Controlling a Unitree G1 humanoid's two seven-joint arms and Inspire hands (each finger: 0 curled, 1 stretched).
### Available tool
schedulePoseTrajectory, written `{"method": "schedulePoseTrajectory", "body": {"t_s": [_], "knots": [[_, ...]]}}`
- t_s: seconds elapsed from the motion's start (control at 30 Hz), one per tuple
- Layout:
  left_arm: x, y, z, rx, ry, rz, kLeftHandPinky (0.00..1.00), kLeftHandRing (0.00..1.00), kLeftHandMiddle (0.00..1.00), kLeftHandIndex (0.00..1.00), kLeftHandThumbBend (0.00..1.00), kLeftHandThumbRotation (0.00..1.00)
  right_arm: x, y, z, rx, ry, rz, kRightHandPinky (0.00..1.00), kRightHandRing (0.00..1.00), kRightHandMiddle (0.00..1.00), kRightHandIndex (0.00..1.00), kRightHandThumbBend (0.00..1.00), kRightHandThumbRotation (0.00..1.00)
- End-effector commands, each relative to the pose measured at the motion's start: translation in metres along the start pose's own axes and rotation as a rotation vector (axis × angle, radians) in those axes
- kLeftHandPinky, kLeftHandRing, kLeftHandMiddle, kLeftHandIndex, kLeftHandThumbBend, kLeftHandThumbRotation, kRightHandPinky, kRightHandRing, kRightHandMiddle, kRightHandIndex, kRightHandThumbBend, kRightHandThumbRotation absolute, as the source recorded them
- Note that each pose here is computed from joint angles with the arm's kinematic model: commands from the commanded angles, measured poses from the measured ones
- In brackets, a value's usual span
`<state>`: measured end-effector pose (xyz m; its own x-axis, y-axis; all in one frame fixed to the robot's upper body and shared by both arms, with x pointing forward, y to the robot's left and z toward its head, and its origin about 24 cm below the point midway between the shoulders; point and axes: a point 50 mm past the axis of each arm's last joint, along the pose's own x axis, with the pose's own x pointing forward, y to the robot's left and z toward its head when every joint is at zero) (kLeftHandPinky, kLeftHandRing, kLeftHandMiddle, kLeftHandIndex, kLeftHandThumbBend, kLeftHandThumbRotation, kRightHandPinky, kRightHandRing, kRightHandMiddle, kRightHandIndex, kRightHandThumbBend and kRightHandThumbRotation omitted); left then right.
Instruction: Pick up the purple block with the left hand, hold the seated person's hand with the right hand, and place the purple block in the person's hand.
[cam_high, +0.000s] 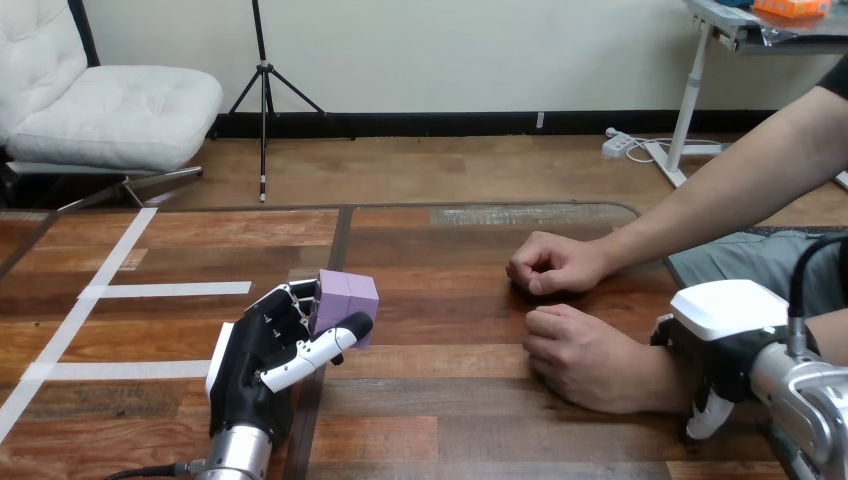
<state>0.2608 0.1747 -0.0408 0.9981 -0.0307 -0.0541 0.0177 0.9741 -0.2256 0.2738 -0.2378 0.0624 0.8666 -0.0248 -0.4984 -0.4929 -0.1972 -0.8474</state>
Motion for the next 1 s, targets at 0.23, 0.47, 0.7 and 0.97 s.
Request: {"method": "schedulePoseTrajectory", "body": {"t_s": [0.23,0.47,0.7,0.97], "knots": [[0.013,-0.003,0.023,0.021,-0.096,-0.023,0.25,0.32,0.4,0.44,0.77,0.0,0.008,-0.012,0.001,-0.045,0.017,-0.03,0.74,0.76,0.78,0.76,0.81,0.07],[0.013,-0.003,0.023,0.017,-0.095,-0.023,0.25,0.32,0.4,0.44,0.77,0.0,0.012,-0.01,0.001,-0.023,0.04,0.018,0.59,0.68,0.71,0.71,0.77,0.04],[0.012,-0.003,0.023,0.017,-0.096,-0.024,0.26,0.32,0.4,0.44,0.76,0.0,0.016,-0.009,0.0,-0.018,0.054,0.049,0.5,0.61,0.66,0.69,0.75,0.02],[0.012,-0.003,0.022,0.018,-0.094,-0.02,0.26,0.32,0.4,0.44,0.76,0.0,0.017,-0.007,-0.001,-0.024,0.059,0.056,0.37,0.47,0.56,0.65,0.75,0.01]]}}
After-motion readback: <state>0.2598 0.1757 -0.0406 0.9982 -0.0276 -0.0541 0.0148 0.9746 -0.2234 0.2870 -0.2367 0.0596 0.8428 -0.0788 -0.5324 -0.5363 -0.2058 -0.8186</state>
